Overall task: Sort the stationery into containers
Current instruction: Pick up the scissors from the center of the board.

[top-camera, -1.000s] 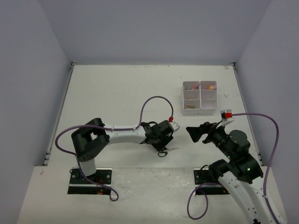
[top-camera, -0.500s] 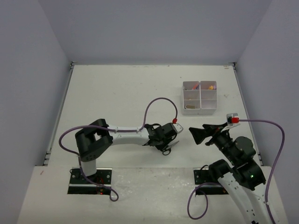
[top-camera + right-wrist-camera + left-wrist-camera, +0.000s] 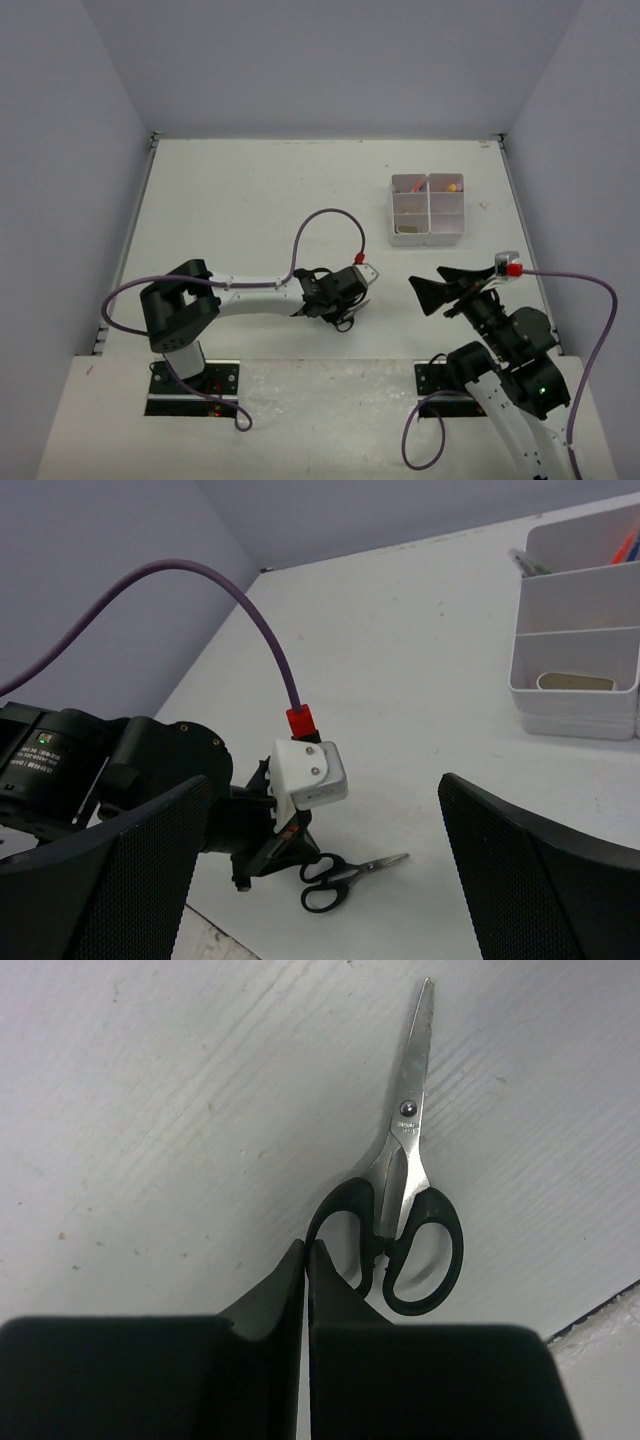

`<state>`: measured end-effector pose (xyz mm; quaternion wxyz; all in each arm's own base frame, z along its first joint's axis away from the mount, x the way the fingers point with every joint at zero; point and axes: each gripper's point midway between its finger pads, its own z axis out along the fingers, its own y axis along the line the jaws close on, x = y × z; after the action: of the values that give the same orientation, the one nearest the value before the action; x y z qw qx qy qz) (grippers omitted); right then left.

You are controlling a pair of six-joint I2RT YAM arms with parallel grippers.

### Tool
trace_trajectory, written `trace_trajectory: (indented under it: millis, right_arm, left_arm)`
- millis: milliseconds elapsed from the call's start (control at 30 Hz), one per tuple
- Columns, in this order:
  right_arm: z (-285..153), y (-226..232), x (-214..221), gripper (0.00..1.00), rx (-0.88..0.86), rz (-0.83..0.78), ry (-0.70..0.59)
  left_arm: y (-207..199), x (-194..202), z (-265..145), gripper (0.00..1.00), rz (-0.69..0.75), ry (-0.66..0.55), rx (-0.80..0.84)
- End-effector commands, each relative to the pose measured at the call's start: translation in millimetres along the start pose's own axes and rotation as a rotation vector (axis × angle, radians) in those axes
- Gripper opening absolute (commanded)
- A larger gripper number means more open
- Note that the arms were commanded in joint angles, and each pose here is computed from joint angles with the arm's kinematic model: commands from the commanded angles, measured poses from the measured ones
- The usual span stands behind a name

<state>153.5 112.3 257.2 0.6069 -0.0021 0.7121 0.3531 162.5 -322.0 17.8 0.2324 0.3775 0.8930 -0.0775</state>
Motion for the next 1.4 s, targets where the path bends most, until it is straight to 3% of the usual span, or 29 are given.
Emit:
trace_trajectory:
  millis: [0, 100, 333, 500, 767, 900, 1033, 1100, 1167, 1367]
  right_arm:
    - [-0.1, 16.9, -2.5, 0.99, -0.098, -0.032, -0.005]
    - [2.5, 26.1, 4.5, 0.99, -0.161, -0.050, 0.032]
    - [8.7, 60.6, 43.0, 0.96, -0.411, -0.055, 0.270]
    - [18.7, 54.8, 46.3, 0.96, -0.364, 0.002, 0.296]
    - [5.0, 95.7, 48.5, 0.95, -0.600, -0.048, 0.389]
    - [11.4, 117.6, 32.1, 0.96, -0.594, -0.168, 0.377]
    - [48.8, 103.1, 35.4, 0.98, -0.442, -0.342, 0.397]
    - [55.1, 104.5, 39.9, 0.99, -0.473, -0.419, 0.367]
    - [62.0, 104.6, 45.9, 0.99, -0.526, -0.549, 0.307]
    - [65.2, 119.2, 59.0, 0.99, -0.697, -0.883, 0.047]
  left_arm:
    - [9.6, -22.8, -25.9, 0.00, -0.070, -0.111, -0.033]
    - [10.3, -28.6, -36.6, 0.00, -0.088, -0.148, -0.023]
    - [16.0, -30.7, -68.2, 0.00, -0.135, -0.206, -0.002]
    - [29.6, -39.9, -102.8, 0.00, -0.186, -0.283, -0.028]
    - [51.7, -54.3, -139.4, 0.00, -0.188, -0.322, -0.117]
    - [72.7, -63.9, -163.9, 0.00, -0.143, -0.329, -0.204]
    - [102.5, -67.6, -182.5, 0.00, -0.144, -0.343, -0.275]
    - [115.1, -66.1, -187.6, 0.00, -0.158, -0.348, -0.283]
    - [131.0, -63.3, -188.8, 0.00, -0.169, -0.339, -0.287]
    - [127.5, -62.2, -202.6, 0.00, -0.139, -0.365, -0.216]
